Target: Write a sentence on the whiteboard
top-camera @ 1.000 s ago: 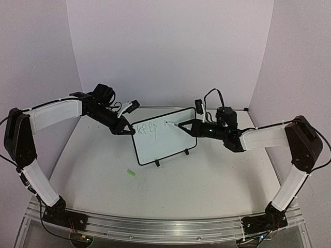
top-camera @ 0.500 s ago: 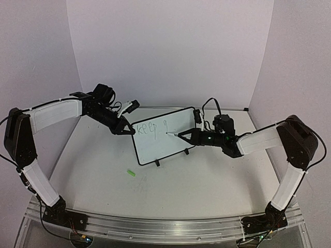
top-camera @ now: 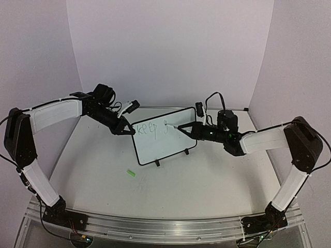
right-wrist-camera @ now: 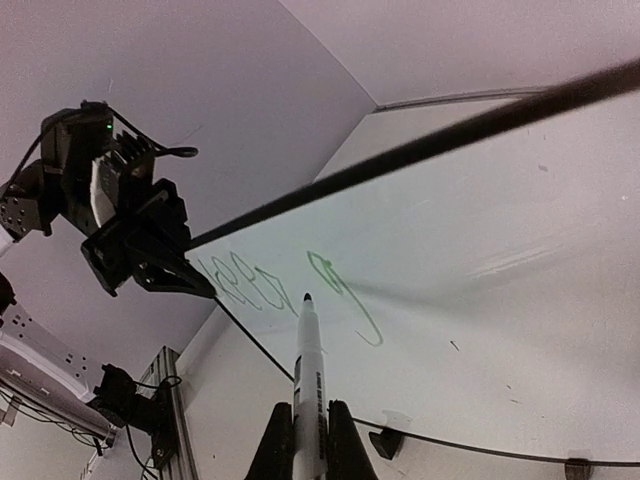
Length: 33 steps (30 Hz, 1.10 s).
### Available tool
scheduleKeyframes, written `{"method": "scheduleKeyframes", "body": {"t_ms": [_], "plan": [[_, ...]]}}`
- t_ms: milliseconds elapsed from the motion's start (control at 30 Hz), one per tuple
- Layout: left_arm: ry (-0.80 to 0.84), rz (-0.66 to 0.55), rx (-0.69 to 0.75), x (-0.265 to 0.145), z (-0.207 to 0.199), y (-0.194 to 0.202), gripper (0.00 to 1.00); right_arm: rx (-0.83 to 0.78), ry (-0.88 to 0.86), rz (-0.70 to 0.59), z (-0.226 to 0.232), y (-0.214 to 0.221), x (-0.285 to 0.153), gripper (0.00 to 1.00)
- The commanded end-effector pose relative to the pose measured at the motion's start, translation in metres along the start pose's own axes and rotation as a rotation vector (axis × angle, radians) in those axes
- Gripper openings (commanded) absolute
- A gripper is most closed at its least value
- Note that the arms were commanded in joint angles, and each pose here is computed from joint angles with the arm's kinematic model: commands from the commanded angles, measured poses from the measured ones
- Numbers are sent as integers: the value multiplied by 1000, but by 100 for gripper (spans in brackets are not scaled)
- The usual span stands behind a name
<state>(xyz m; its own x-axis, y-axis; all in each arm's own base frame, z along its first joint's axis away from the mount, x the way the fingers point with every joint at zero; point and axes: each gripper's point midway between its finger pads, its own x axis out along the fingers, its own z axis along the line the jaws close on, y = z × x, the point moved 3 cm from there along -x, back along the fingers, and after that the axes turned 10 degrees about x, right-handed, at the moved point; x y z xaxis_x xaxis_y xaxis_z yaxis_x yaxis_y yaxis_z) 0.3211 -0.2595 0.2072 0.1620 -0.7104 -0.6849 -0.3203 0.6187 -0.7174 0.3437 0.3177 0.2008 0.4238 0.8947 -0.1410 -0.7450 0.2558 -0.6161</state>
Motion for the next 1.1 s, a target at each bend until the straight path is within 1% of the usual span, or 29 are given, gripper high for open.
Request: {"method": "scheduleKeyframes", "body": {"t_ms": [0,133,300,1067], "plan": [[-49,70,17,6,11,12,0,-63,-51,-125,30,-31,-16,0],[-48,72,16,6,11,13,0,-45,-22,-122,16,-30,-14,0],[-46,76,13,8,12,13,0,-39,-13,-111,9,-27,-9,0],[-43,77,12,8,12,14,0,-27,17,-105,-6,-25,-1,0]]}}
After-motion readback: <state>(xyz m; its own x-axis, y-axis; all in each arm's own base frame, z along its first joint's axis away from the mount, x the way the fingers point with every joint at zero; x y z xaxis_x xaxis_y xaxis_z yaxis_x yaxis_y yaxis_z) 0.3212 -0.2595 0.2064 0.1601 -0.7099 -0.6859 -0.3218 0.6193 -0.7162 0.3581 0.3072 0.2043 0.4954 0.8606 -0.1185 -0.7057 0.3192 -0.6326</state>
